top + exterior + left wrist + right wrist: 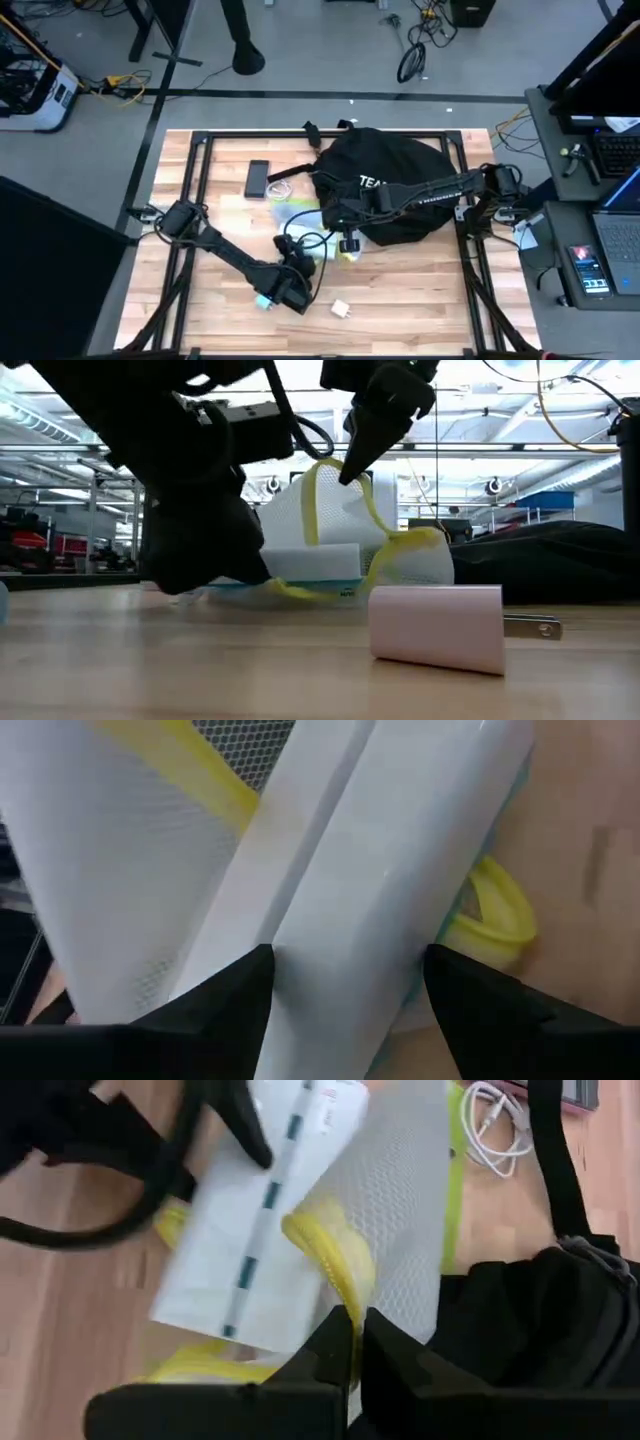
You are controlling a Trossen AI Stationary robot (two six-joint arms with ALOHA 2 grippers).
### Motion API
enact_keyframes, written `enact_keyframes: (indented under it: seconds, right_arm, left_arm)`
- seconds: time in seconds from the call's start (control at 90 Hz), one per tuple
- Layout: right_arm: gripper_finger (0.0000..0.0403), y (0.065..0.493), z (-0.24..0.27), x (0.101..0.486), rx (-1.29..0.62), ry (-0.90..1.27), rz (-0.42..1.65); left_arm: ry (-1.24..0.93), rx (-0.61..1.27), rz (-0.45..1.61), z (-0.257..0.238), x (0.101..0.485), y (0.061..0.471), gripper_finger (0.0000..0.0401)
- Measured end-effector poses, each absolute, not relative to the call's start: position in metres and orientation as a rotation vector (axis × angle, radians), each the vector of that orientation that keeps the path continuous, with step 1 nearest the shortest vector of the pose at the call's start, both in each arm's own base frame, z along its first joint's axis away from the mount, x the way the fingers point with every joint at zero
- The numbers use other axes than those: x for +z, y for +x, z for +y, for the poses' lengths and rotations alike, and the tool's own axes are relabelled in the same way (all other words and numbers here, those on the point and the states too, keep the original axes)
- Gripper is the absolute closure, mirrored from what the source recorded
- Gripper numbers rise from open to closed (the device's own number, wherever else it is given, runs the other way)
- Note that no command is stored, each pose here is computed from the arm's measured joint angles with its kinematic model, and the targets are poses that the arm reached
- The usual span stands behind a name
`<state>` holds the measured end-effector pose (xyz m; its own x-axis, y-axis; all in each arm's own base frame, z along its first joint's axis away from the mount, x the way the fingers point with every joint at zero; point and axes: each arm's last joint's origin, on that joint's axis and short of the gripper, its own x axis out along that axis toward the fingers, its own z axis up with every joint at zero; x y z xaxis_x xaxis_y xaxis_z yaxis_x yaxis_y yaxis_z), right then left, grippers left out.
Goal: Unpack backpack
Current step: Remove the medicine organizer from the green zip bag
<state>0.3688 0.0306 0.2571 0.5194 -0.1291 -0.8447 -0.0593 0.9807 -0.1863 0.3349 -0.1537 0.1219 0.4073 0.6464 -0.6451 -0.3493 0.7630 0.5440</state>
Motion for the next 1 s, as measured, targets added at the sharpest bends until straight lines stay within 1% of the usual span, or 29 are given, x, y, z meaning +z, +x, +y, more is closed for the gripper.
enact_keyframes:
  seconds: [0.167, 0.4, 0.544, 0.633, 0.722, 0.856, 0.922, 1.0]
  right_arm:
    - [0.0403, 0.367, 0.028, 0.253, -0.047, -0.2, 1.04]
    - [0.0403, 0.358, 0.023, 0.23, -0.072, -0.17, 1.123]
    - [0.0402, 0.356, 0.026, 0.231, -0.08, -0.151, 1.134]
    - [0.0396, 0.354, 0.033, 0.243, -0.043, -0.115, 1.099]
    - [0.0377, 0.352, 0.041, 0.258, 0.008, -0.056, 1.044]
    - [0.0329, 0.352, 0.053, 0.268, 0.089, 0.065, 1.021]
    - [0.0305, 0.355, 0.061, 0.266, 0.141, 0.103, 1.014]
    - [0.0283, 0.362, 0.069, 0.256, 0.167, 0.096, 1.014]
  left_arm:
    - [0.336, 0.655, 0.974, -0.147, 0.123, 0.337, 0.0164]
    - [0.297, 0.618, 0.972, -0.155, 0.131, 0.339, 0.0164]
    - [0.282, 0.612, 0.98, -0.155, 0.131, 0.34, 0.0164]
    - [0.275, 0.606, 0.985, -0.155, 0.131, 0.34, 0.0164]
    - [0.276, 0.599, 0.987, -0.157, 0.131, 0.339, 0.0164]
    - [0.275, 0.592, 0.988, -0.159, 0.131, 0.338, 0.0164]
    - [0.275, 0.592, 0.99, -0.159, 0.131, 0.338, 0.0164]
    - [0.275, 0.592, 0.991, -0.158, 0.131, 0.338, 0.0164]
